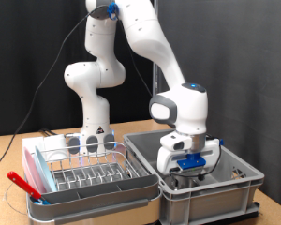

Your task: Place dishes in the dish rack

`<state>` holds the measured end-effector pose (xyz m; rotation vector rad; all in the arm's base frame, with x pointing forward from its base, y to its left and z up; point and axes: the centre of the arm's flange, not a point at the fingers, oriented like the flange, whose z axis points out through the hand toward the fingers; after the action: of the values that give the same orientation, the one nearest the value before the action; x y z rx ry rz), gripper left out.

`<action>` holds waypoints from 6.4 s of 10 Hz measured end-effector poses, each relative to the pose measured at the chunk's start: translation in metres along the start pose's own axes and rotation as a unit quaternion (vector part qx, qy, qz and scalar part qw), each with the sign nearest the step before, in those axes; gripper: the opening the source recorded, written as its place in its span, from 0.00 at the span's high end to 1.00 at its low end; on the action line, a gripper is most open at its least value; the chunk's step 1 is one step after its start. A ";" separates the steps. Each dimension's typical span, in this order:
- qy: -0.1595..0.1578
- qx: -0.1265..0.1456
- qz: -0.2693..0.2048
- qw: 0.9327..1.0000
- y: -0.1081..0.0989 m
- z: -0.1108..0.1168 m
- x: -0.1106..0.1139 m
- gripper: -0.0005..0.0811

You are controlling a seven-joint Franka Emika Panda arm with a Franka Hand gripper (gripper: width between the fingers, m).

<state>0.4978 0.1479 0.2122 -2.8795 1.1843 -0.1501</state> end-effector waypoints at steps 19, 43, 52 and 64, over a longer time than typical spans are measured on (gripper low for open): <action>-0.073 -0.002 0.019 0.997 -0.016 -0.001 0.007 0.95; -0.215 0.009 -0.221 0.951 0.053 -0.186 0.001 0.96; -0.338 -0.071 -0.388 0.854 0.143 -0.232 0.027 0.96; -0.435 -0.102 -0.471 0.761 0.221 -0.169 0.072 0.96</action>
<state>0.3771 -0.0575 0.3728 -2.7397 -0.4453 1.2062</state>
